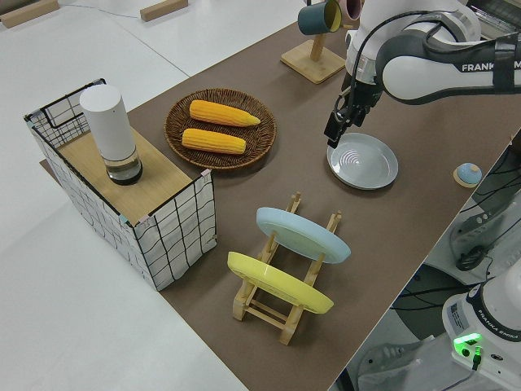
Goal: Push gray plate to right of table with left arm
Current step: 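Lower the left gripper beside the gray plate's edge nearest the robot's left side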
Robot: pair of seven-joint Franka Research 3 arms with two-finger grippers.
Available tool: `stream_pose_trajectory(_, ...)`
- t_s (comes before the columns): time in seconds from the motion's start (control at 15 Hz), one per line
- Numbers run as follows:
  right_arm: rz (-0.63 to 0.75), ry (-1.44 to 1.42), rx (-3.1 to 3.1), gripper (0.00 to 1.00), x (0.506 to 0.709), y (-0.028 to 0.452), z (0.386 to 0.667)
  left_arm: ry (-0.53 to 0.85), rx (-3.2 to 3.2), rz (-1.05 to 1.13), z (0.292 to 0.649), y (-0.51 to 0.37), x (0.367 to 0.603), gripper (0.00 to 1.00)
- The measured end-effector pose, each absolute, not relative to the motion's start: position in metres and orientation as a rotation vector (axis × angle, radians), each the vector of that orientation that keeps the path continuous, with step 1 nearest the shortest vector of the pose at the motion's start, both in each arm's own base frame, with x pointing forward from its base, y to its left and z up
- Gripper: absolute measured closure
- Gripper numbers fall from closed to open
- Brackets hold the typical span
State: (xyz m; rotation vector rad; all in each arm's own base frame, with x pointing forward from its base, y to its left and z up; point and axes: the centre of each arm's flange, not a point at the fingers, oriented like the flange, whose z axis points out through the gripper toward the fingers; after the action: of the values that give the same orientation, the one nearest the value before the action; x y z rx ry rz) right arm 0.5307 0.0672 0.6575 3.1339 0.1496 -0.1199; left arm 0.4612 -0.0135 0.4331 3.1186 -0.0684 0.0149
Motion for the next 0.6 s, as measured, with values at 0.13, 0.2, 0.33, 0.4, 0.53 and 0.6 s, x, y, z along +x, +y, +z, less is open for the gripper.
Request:
stream_pose_trajectory(0.13, -0.12, 0.15, 3.134, 0.01, 0.531, 0.067, 0.657, -0.063, 3.118, 0.031, 0.418, -0.013, 0.453, 0.0)
stream_pose_trajectory(0.2, -0.12, 0.15, 3.134, 0.01, 0.531, 0.067, 0.657, -0.061, 3.117, 0.038, 0.411, -0.013, 0.45, 0.0)
stream_pose_trajectory(0.33, -0.12, 0.15, 3.134, 0.01, 0.531, 0.067, 0.657, -0.048, 3.117, 0.051, 0.397, -0.013, 0.444, 0.0)
stream_pose_trajectory(0.4, -0.12, 0.15, 3.134, 0.01, 0.531, 0.067, 0.657, -0.041, 3.117, 0.064, 0.39, -0.013, 0.441, 0.0)
stream_pose_trajectory(0.53, -0.12, 0.15, 3.134, 0.01, 0.531, 0.067, 0.657, -0.021, 3.117, 0.077, 0.378, -0.014, 0.436, 0.0)
stream_pose_trajectory(0.6, -0.12, 0.15, 3.134, 0.01, 0.531, 0.067, 0.657, -0.016, 3.118, 0.082, 0.373, -0.014, 0.433, 0.0)
